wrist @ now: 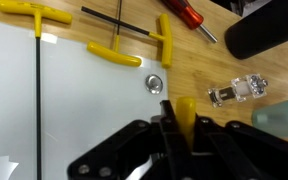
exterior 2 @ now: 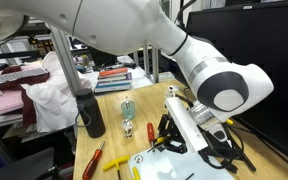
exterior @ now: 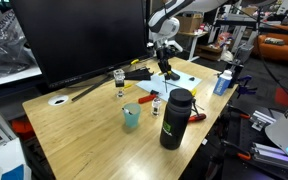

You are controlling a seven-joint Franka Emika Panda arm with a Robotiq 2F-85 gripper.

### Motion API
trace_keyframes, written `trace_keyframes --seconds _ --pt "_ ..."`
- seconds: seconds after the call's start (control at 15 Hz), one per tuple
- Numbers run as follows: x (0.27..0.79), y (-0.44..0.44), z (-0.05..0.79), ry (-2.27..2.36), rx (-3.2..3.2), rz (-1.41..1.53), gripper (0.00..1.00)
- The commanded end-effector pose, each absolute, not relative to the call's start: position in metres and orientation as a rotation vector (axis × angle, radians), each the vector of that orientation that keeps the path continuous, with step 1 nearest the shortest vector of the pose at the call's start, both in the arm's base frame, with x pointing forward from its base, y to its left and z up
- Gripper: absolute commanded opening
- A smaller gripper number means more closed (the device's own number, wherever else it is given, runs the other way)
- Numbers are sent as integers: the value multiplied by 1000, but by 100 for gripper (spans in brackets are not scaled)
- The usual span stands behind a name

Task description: Take one wrench from the tool holder and put it on the board

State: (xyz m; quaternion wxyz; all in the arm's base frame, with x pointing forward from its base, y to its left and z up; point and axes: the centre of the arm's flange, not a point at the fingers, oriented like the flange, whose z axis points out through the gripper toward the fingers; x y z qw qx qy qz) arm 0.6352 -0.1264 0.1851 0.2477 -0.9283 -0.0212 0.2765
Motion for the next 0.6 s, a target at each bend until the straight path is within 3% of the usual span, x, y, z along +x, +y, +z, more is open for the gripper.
trace_keyframes --seconds 0.0,0.2,0.33,0.47,0.53 --pt "624 -124 190 -75 -2533 797 9" --pt "623 -123 189 -79 -2496 825 31" --pt "621 -122 190 -82 -2471 848 27" --pt "619 -121 190 -83 -2455 868 30" --pt "619 -121 190 -83 -2451 874 35"
